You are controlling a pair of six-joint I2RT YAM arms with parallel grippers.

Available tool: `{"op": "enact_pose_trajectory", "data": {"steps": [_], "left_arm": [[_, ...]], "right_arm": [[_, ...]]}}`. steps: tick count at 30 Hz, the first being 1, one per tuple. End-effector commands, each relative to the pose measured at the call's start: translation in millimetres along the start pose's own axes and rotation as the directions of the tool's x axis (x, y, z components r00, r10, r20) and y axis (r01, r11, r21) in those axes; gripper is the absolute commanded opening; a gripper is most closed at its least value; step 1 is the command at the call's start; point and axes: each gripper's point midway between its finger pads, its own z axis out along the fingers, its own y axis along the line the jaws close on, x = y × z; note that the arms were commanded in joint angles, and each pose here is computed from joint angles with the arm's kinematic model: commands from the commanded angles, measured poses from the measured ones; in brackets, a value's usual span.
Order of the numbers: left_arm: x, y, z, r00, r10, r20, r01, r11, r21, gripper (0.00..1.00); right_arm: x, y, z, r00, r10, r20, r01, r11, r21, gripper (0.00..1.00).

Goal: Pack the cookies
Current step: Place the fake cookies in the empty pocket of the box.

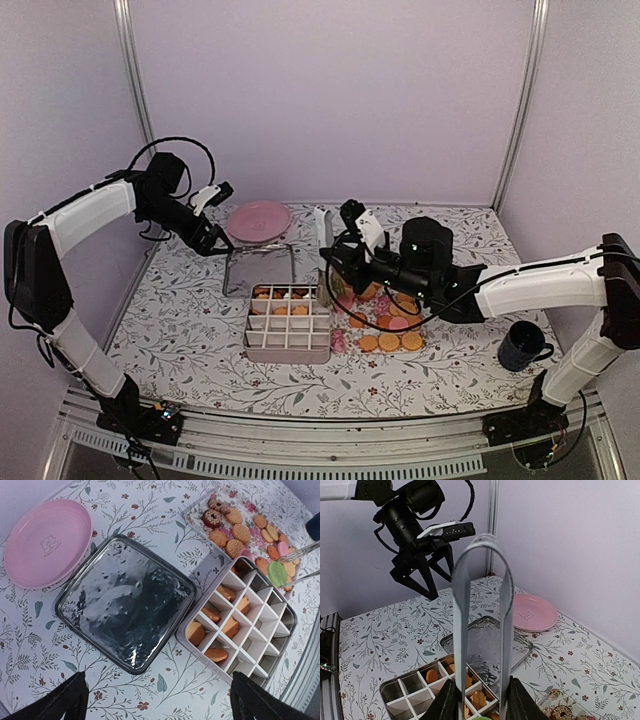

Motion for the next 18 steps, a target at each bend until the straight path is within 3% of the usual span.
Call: {"op": "enact_pose_trajectory", "data": {"steps": [1,9,18], "left_arm": [[-5,0,-7,1.0,0.006,0.02,-0.006,1.0,0.004,0.99],[-5,0,-6,1.0,0.009,0.021,-0.009,1.0,0.005,0.99],[-3,0,-5,1.0,0.012,0.019,-0.012,1.0,0.003,0.99]], "right_arm": [[-12,9,11,0.999,0.001,0.035,0.0,0.999,-0.041,0.31],[4,10,22,1.0,0.005,0.005,-0.005,0.999,-0.04,0.35],[3,10,26,1.0,0.006,0.007,-0.005,0.999,-0.037,0.47]]}}
